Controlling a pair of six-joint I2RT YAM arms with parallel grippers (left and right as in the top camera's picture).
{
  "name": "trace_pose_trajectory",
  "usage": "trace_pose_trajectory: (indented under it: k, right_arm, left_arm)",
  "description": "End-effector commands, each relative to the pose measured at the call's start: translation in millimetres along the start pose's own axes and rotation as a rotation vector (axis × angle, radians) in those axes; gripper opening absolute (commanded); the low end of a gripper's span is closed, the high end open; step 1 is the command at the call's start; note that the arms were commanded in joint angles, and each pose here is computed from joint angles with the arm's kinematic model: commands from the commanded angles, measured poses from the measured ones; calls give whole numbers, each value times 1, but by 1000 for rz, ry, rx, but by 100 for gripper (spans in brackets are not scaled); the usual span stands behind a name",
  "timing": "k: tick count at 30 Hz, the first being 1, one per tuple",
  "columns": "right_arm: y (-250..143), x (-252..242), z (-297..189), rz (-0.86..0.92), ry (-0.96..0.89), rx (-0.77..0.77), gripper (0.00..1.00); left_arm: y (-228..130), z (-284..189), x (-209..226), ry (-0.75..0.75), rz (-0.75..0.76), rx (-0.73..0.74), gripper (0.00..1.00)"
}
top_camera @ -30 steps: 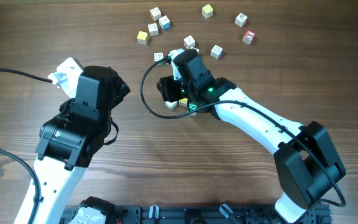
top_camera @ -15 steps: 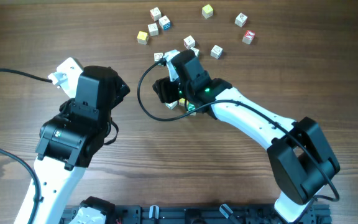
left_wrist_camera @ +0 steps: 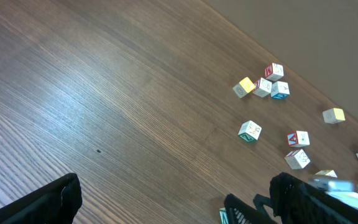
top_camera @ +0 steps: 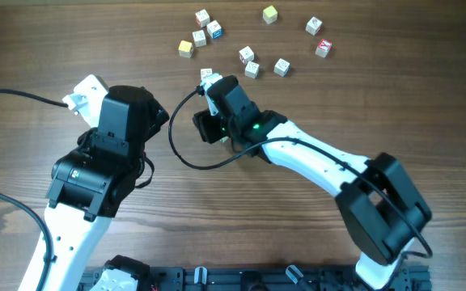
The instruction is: Form a circle
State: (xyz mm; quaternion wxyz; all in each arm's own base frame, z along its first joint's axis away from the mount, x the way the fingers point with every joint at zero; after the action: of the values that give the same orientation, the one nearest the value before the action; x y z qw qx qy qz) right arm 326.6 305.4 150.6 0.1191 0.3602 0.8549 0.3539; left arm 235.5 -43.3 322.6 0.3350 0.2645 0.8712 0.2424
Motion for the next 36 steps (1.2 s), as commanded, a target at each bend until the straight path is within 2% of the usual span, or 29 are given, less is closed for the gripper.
trace_pose_trajectory:
  k: [1, 5, 9, 11, 20, 30, 36]
  right_arm:
    - [-16, -6, 28, -45, -36, 50, 60]
    - [-19, -7, 35, -65, -38, 50, 58]
    - [-15, -4, 35, -68, -6, 36, 43]
    - [-14, -2, 35, -68, 15, 29, 39]
    - [-16, 4, 41, -71, 61, 17, 37]
    - [-22, 3, 51, -44, 60, 28, 15]
    - [-23, 3, 51, -37, 59, 33, 13]
  left_arm:
    - [4, 0, -1, 6, 7, -22, 100]
    - [5, 0, -1, 6, 6, -22, 100]
    - [5, 0, -1, 5, 6, -22, 100]
    - [5, 0, -1, 6, 6, -22, 100]
    - [5, 0, -1, 6, 6, -22, 100]
    - [5, 0, -1, 5, 6, -22, 100]
    - [4, 0, -1, 6, 7, -22, 100]
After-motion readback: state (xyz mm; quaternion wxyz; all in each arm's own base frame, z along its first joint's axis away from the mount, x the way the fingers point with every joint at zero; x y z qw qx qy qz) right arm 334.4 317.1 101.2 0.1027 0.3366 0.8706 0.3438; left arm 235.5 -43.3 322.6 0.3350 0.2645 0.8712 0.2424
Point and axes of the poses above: each gripper's point midway between its finger pads, its own z axis out along the fingers, its own x axis along the line the jaws close on, y = z × x, the point moved 9 cm from there along -z, back along the fingers, and after that the axes turned 15 degrees about -z, right-handed, at the moved point
